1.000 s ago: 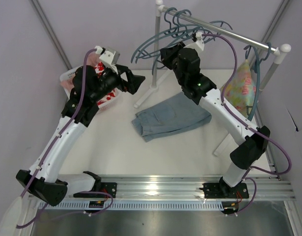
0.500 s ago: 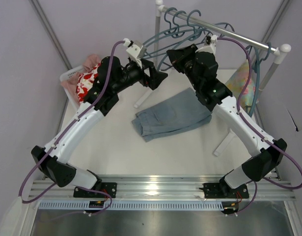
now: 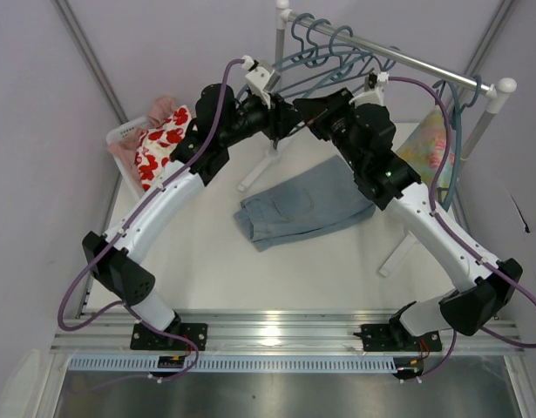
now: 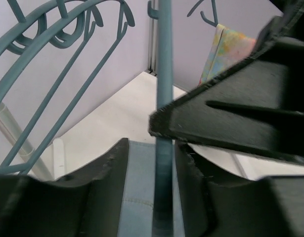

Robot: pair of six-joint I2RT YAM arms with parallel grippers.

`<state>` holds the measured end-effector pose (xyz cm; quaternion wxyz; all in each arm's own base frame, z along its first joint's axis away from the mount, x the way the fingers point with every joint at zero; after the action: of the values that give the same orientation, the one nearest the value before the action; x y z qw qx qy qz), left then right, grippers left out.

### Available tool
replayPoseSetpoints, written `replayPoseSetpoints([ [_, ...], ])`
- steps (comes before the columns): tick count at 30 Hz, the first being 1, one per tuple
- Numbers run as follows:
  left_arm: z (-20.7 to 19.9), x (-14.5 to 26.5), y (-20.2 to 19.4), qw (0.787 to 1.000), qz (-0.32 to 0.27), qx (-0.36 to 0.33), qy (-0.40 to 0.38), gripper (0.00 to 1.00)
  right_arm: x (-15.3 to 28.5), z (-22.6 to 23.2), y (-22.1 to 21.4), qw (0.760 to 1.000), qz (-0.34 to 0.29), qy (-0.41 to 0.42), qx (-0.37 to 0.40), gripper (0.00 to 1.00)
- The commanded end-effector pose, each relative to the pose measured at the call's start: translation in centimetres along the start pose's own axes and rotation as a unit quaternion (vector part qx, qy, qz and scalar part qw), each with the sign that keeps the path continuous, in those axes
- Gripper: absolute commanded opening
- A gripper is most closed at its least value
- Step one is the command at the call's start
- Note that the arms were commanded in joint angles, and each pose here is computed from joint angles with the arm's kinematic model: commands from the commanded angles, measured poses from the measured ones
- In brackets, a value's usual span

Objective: Place the skirt on the hanger

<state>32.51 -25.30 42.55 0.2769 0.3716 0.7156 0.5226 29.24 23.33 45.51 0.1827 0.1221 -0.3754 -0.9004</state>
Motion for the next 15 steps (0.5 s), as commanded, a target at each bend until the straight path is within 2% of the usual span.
replayPoseSetpoints([
  [1, -0.9, -0.4, 2.4, 0.998, -0.034, -0.032, -0.032, 0.42, 2.0, 2.3, 1.5, 0.998, -0.021, 0.05, -0.005, 0.03],
  [5, -1.0, -0.7, 2.0, 0.998, -0.017, -0.026, -0.05, 0.24, 2.6, 2.0, 1.0, 0.999, -0.016, 0.047, -0.004, 0.04],
  [6, -0.9, -0.8, 1.5, 0.998, -0.012, -0.026, -0.05, 0.15, 2.8, 2.2, 1.0, 0.999, -0.016, 0.049, -0.004, 0.04],
  [9, -1.2, 0.0, 1.3, 0.998, -0.013, -0.028, -0.051, 0.05, 2.9, 2.2, 1.1, 0.999, -0.016, 0.05, 0.001, 0.09],
  [10, -0.9, 0.1, 0.2, 0.999, -0.006, -0.025, -0.047, 0.03, 2.9, 1.9, 0.7, 0.999, -0.005, 0.039, 0.005, 0.19],
  [12, -1.6, 1.6, 1.0, 0.998, -0.024, -0.033, -0.045, 0.0, 3.1, 1.9, 0.8, 0.999, -0.005, 0.039, 0.014, 0.3],
  [13, -1.1, 1.8, -0.7, 0.999, -0.013, -0.028, -0.036, 0.0, 3.2, 1.9, 0.9, 0.999, -0.008, 0.034, 0.017, 0.39],
  [15, -1.9, 3.6, -0.1, 0.998, -0.029, -0.036, -0.032, 0.0, 3.4, 1.8, 1.2, 0.999, -0.014, 0.028, 0.023, 0.48],
])
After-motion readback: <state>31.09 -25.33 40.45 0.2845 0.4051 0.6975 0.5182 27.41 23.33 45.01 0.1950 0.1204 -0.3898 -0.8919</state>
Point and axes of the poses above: each gripper's point midway between its finger pads, its own x axis back along the fingers, its own z axis along the line the jaws close on, y = z × x, the point moved 10 cm from there along x, back along the fingers, and after that the axes turned 14 degrees about x, right-handed, at the moved point
